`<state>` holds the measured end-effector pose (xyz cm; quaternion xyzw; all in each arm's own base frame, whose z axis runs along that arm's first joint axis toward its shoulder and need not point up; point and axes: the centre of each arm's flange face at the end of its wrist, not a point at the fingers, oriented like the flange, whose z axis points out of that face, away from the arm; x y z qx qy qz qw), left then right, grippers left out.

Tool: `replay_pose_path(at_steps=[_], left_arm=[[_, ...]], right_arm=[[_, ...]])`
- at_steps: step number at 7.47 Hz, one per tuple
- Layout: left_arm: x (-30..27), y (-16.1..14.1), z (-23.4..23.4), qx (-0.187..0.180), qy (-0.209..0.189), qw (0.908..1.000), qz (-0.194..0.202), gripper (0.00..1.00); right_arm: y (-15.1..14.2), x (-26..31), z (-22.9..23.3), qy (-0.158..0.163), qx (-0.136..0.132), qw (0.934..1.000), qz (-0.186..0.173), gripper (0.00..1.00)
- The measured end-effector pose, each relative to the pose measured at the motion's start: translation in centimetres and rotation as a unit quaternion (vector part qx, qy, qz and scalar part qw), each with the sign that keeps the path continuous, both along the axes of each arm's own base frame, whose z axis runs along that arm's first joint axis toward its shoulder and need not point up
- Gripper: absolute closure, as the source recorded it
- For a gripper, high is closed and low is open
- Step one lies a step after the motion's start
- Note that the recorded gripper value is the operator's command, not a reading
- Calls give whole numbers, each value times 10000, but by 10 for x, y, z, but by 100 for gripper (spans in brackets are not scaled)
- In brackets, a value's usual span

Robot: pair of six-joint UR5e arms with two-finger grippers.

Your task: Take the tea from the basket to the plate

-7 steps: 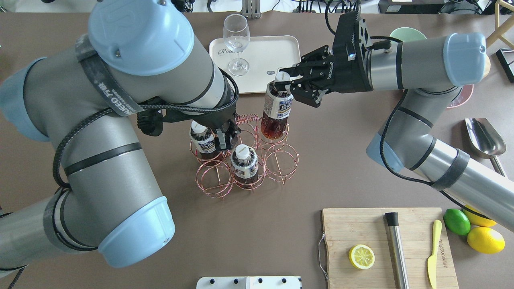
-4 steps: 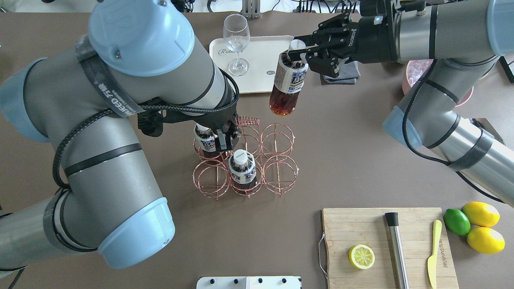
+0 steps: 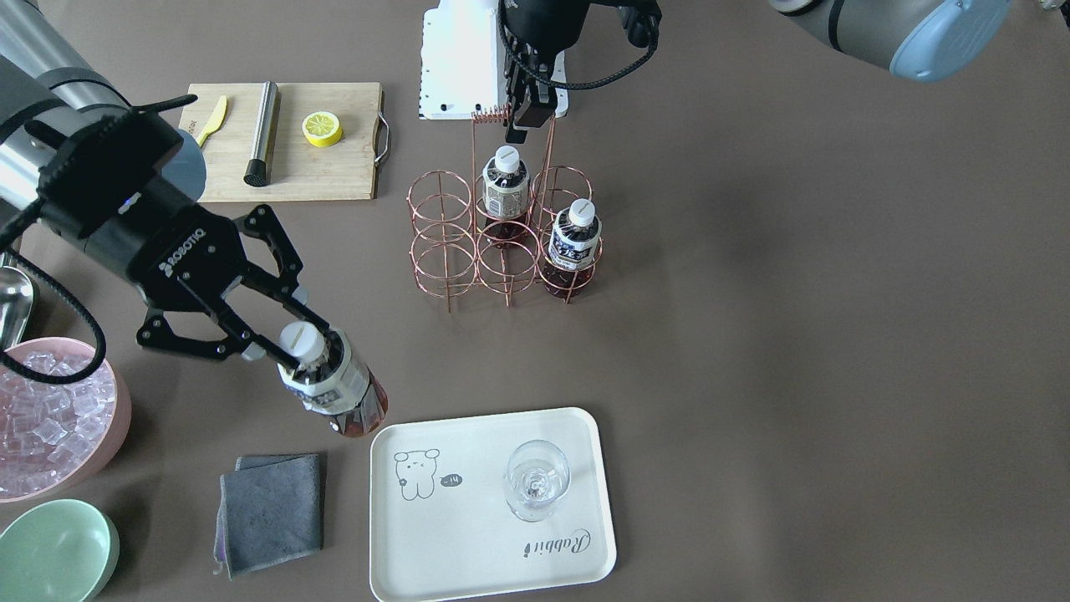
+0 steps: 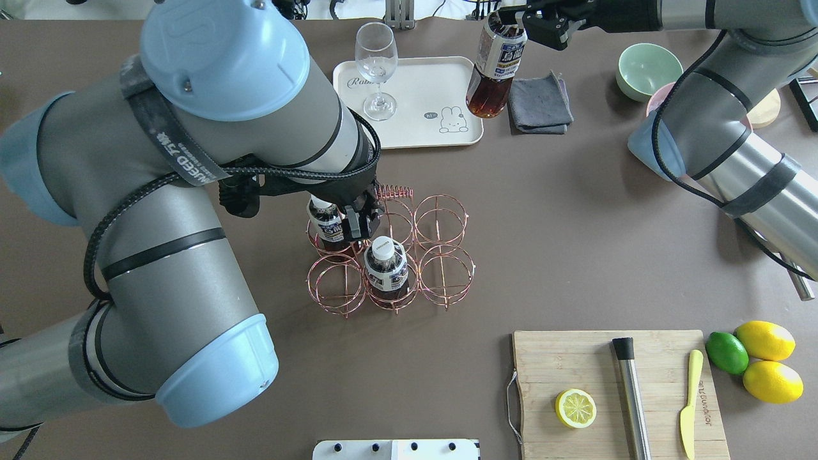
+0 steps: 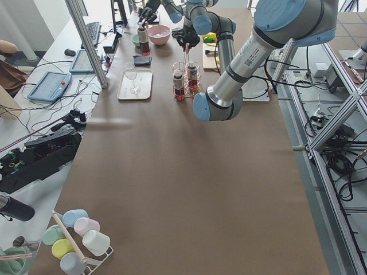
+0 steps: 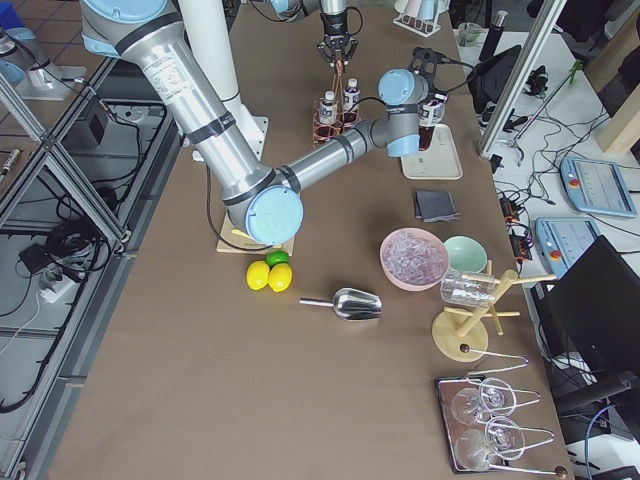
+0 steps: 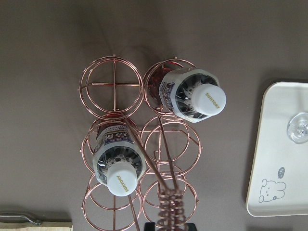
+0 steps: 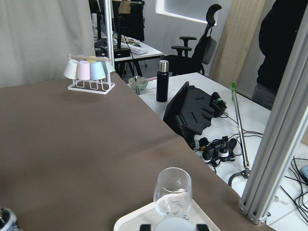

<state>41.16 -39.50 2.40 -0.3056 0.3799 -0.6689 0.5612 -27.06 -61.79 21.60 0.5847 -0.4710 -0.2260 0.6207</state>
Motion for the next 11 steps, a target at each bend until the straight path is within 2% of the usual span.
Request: replay_pose_path(at_steps=[2, 3, 5, 7, 9, 11], left_arm=[[0, 0, 0, -6, 4, 10000, -5, 100], [-1, 0, -1, -6, 10, 10000, -7, 100], [-8, -2, -1, -6, -2, 10000, -39, 100], [-30, -2, -2, 117, -26, 9999, -75, 100], [-61, -18, 4, 302, -124, 9995, -54, 100], [-85, -40, 31, 433, -299, 9985, 132, 100]], right_arm=[[-49, -35, 24, 5, -115, 9988, 483, 100], [-53, -64, 34, -7, -168, 9978, 644, 100], [-45, -111, 40, -29, -247, 9958, 884, 100], [-51, -127, 42, -29, -290, 9940, 1057, 100], [-53, -136, 43, -44, -315, 9925, 1178, 100], [-38, -159, 41, -171, -288, 9928, 1154, 100]])
